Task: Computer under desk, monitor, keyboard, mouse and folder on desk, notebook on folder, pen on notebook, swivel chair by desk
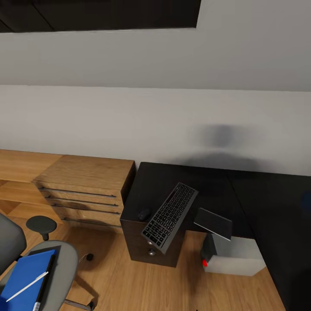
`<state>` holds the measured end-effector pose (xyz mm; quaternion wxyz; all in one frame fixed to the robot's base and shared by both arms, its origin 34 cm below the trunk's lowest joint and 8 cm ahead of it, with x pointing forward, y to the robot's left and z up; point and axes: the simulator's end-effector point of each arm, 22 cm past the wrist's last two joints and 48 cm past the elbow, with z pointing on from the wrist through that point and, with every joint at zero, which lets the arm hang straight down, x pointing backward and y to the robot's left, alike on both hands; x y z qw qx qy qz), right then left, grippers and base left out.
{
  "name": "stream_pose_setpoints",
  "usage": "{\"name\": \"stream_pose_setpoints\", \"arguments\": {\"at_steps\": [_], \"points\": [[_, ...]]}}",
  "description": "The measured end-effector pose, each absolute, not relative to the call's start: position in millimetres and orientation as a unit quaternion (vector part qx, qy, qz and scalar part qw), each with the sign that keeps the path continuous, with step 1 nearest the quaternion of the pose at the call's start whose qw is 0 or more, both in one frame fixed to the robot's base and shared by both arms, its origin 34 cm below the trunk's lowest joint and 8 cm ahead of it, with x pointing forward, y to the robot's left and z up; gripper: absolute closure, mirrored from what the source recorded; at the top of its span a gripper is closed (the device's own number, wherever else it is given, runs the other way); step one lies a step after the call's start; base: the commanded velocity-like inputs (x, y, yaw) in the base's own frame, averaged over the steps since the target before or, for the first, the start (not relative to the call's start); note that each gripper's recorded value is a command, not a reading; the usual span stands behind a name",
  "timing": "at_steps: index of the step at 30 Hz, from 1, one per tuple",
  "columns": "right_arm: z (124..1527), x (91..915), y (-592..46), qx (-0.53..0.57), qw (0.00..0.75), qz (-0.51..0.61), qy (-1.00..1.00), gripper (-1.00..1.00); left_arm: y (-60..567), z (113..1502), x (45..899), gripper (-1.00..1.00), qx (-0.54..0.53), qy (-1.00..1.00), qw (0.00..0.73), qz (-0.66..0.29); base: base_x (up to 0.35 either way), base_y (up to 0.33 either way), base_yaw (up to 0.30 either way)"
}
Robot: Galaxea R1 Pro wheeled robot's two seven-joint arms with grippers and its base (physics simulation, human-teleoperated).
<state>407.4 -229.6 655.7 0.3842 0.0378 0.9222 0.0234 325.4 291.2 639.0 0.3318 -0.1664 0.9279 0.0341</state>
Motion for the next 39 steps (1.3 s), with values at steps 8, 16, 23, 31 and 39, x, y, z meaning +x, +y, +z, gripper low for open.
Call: {"name": "stream_pose_setpoints", "arguments": {"at_steps": [8,16,23,31,39], "points": [[655.5,407.0,-230.0,0.038,0.384,0.023,0.922,-1.00,291.8,639.0,325.2,-1.00,-0.167,0.928,0.332,0.035,-0.001,0.000,0.000],[655.4,407.4,-229.0,0.037,0.384,0.024,0.922,-1.00,291.8,638.8,325.3,-1.00,-0.167,0.928,0.331,0.035,-0.180,0.000,0.000],[655.5,407.6,-227.2,0.037,0.384,0.025,0.922,-1.00,291.4,638.8,325.6,-1.00,-0.166,0.928,0.332,0.034,-0.313,0.000,-0.002],[656.4,408.3,-221.4,0.037,0.385,0.029,0.922,-1.00,291.7,639.3,326.4,-1.00,-0.167,0.928,0.333,0.034,-0.326,0.000,-0.098],[657.1,408.5,-216.3,0.038,0.385,0.033,0.922,-1.00,291.7,639.8,326.7,-1.00,-0.166,0.927,0.334,0.034,-0.200,0.000,-0.031]]}}
